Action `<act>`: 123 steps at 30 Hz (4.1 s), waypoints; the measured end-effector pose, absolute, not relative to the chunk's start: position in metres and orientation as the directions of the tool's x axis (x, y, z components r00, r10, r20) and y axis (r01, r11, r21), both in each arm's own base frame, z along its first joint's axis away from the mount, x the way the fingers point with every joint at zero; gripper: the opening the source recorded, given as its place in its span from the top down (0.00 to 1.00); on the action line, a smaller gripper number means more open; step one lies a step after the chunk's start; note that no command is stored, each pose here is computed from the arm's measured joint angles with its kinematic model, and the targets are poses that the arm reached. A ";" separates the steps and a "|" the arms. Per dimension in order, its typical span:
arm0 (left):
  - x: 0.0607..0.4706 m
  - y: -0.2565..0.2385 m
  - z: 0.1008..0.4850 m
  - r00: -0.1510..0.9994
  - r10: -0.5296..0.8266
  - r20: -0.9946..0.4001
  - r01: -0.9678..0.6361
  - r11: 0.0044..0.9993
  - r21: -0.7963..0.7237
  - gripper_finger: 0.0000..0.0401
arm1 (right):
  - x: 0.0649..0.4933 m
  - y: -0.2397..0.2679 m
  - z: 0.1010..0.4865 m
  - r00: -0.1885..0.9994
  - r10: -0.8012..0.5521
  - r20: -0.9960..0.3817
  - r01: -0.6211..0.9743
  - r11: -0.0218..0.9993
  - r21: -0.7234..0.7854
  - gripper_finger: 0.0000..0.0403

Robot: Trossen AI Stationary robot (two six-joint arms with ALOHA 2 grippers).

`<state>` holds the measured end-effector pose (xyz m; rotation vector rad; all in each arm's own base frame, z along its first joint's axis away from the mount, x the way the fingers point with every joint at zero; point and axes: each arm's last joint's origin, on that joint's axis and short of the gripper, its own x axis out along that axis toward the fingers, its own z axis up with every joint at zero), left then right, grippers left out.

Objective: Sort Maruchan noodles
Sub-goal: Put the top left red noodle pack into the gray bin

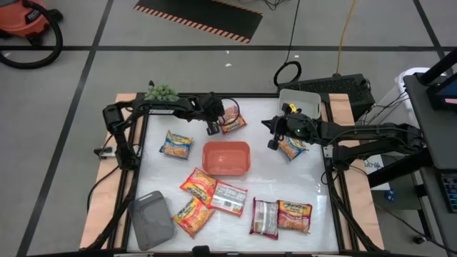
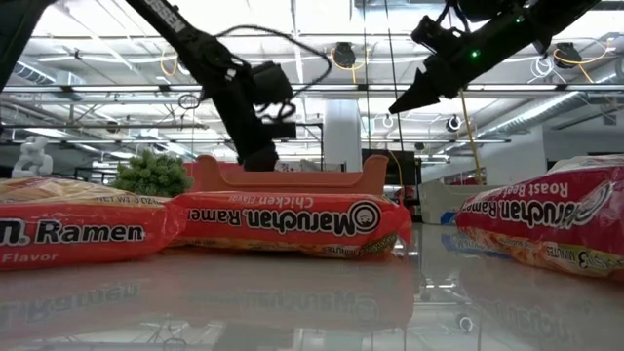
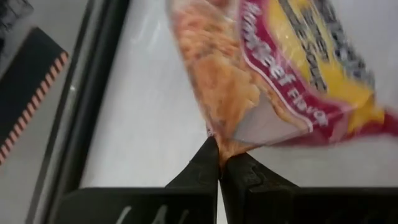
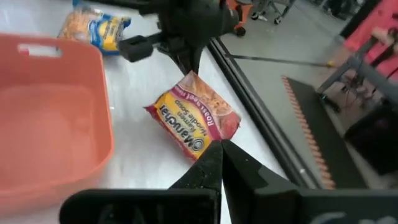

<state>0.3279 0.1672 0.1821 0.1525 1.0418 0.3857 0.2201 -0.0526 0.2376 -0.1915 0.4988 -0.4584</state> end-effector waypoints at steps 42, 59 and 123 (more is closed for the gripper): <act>0.330 0.057 0.295 0.727 0.527 -0.441 -0.274 0.811 0.517 1.00 | 0.244 -0.029 0.195 0.961 -0.226 -0.161 0.261 0.935 0.242 0.31; 0.333 0.054 0.299 0.772 0.487 -0.409 -0.263 0.830 0.491 1.00 | 0.269 -0.033 0.174 0.959 -0.282 0.030 0.261 0.919 0.297 0.33; 0.317 0.030 0.273 0.595 0.484 -0.641 -0.382 0.873 0.304 0.51 | 0.200 -0.062 0.243 0.840 -0.539 -0.059 0.541 0.841 0.017 0.65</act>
